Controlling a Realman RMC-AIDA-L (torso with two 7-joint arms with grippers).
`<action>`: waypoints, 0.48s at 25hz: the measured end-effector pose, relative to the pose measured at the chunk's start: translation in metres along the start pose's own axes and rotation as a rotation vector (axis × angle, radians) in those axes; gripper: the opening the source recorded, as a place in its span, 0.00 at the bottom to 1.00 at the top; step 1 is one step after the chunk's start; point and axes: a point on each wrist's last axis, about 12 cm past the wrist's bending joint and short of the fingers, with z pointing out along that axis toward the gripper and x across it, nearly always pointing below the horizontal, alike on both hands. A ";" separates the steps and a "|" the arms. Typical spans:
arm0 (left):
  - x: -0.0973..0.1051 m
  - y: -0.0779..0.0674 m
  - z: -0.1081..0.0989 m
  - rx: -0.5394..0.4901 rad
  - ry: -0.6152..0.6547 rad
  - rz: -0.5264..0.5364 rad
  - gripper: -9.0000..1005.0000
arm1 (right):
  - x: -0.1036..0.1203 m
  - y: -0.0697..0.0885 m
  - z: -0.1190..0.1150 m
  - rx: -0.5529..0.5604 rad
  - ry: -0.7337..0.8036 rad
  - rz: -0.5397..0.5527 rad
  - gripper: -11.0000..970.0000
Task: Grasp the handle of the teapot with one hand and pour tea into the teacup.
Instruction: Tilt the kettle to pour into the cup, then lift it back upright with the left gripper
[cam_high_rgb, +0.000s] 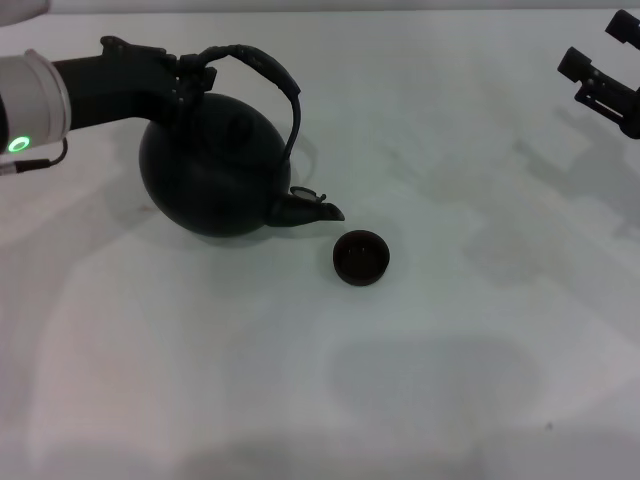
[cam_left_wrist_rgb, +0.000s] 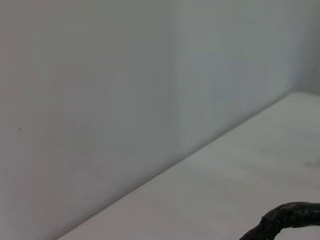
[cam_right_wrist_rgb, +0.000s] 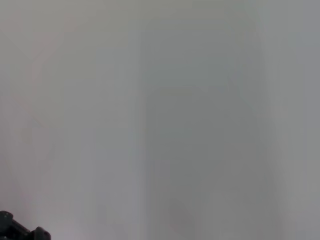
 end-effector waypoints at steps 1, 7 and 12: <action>-0.002 -0.001 0.000 -0.006 0.011 0.011 0.16 | 0.000 0.000 0.000 0.001 -0.001 0.000 0.87; -0.016 -0.009 0.000 -0.026 0.052 0.056 0.16 | -0.001 -0.001 -0.001 0.007 -0.005 -0.006 0.87; -0.026 -0.019 0.002 -0.047 0.104 0.126 0.16 | -0.002 -0.002 -0.001 0.014 -0.011 -0.005 0.87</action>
